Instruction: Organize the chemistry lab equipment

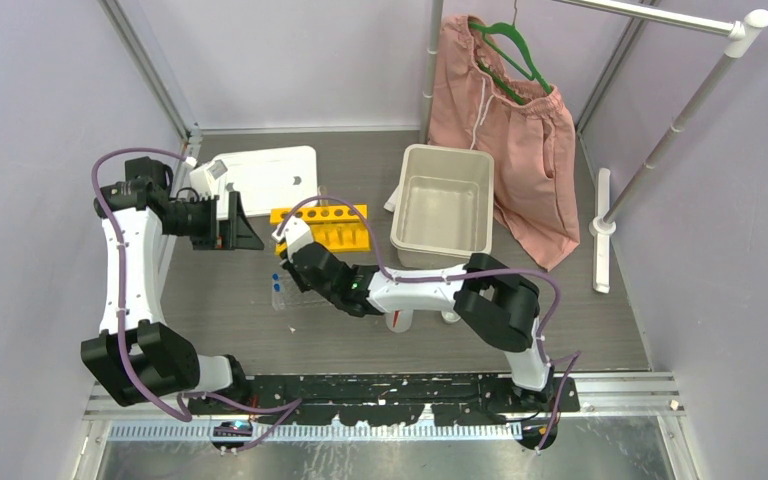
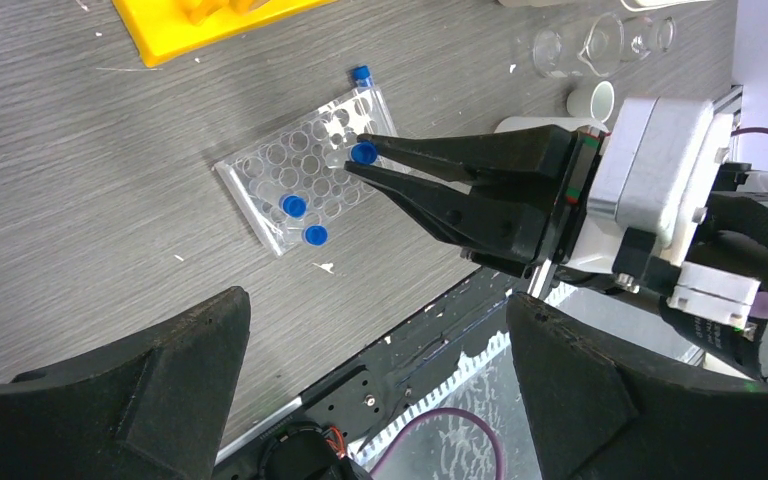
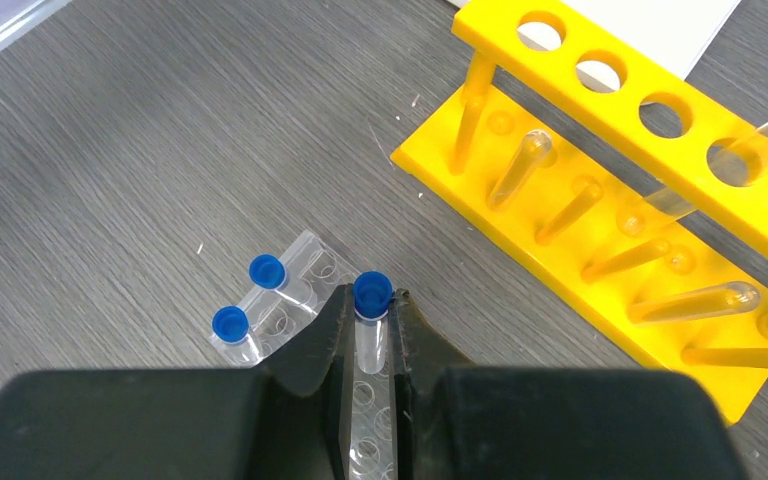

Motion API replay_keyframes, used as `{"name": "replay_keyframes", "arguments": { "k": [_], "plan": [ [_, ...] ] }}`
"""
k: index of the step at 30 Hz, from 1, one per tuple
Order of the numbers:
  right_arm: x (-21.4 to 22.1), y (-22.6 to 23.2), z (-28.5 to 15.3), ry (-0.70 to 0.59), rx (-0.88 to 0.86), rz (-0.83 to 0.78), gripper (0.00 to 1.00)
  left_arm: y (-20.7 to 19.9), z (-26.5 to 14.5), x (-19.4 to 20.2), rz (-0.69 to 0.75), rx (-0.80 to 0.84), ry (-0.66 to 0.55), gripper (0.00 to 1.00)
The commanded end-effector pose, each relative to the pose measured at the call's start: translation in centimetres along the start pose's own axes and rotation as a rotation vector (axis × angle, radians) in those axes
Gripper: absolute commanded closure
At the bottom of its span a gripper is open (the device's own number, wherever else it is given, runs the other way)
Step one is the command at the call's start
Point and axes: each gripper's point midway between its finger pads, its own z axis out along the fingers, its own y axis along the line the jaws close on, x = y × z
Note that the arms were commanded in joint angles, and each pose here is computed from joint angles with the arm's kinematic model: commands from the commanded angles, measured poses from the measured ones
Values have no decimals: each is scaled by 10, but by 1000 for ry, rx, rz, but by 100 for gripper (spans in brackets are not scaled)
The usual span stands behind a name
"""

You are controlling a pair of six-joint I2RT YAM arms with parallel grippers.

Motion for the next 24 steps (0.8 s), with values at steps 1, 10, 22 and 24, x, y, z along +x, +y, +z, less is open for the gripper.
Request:
{"name": "replay_keyframes", "arguments": {
  "k": [1,10,22,24],
  "plan": [
    [-37,4,1,-120,13,12,99,-2,-5,-8,38,-7,-40,1],
    [-29,-3,2,-119,45,6,99,-2,-6,-7,46,-10,-41,1],
    [-15,-10,-2,-116,61,28,99,-2,-6,-7,41,-6,-37,1],
    [-14,-10,-1,-117,60,30,99,-2,-6,-7,42,-6,-37,1]
  ]
}}
